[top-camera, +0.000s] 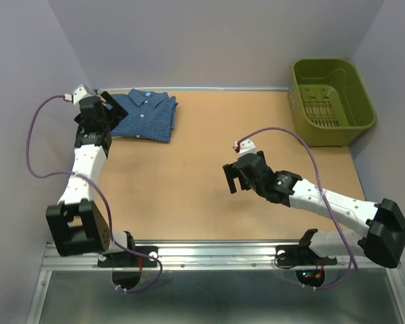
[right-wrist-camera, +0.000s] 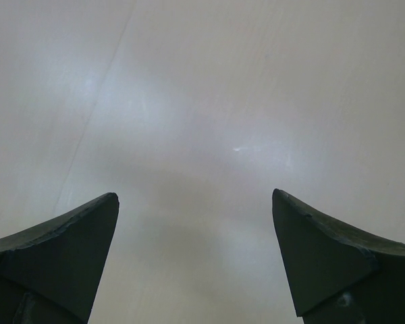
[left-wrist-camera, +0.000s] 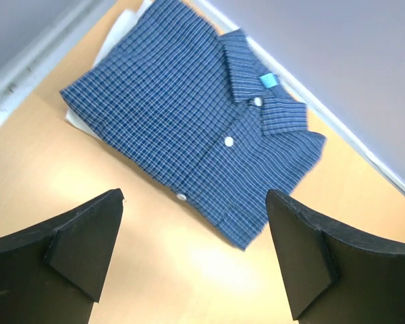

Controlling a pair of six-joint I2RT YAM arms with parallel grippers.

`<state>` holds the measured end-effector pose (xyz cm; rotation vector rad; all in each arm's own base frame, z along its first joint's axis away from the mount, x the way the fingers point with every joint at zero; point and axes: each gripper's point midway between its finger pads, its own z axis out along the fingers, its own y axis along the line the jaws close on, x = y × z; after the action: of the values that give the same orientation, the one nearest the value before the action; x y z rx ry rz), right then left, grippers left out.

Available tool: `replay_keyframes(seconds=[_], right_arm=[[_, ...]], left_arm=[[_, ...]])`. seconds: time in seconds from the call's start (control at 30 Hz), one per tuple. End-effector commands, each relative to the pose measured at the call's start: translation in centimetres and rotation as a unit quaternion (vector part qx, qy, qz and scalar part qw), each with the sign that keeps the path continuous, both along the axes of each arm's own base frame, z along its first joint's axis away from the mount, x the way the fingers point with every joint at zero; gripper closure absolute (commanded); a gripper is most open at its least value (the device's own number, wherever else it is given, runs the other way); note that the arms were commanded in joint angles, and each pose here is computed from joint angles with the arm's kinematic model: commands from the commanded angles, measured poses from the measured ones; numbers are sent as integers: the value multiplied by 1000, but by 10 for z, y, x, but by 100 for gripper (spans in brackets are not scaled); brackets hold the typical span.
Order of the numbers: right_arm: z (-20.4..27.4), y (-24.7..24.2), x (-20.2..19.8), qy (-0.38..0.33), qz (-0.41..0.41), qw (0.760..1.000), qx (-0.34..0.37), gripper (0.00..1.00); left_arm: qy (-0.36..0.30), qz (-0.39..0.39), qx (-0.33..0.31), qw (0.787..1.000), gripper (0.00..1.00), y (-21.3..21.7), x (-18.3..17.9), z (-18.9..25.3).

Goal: Fold and stack the long sleeve shirts
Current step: Neatly place the folded shirt to the corner

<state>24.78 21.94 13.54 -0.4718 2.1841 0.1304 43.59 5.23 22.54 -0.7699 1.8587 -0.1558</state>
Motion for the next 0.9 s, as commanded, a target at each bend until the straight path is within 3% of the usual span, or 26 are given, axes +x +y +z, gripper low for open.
replay_keyframes(seconds=[0.0, 0.23, 0.33, 0.57, 0.87], right_arm=[[45, -25, 39, -23, -102, 992, 68, 0], [103, -119, 91, -66, -265, 955, 114, 0], [130, -154, 89, -110, -314, 938, 100, 0], [205, -227, 21, -243, -395, 878, 116, 0], [194, -245, -27, -279, -377, 870, 150, 0]], left_arm=[[-34, -27, 73, 996, 1, 1, -54, 61], [-138, -47, 145, 979, 1, -20, -161, 146], [-139, -30, 168, 975, 1, -18, -187, 160], [-190, 42, 184, 964, 1, 4, -255, 177], [-221, 82, 170, 957, 1, 18, -281, 148]])
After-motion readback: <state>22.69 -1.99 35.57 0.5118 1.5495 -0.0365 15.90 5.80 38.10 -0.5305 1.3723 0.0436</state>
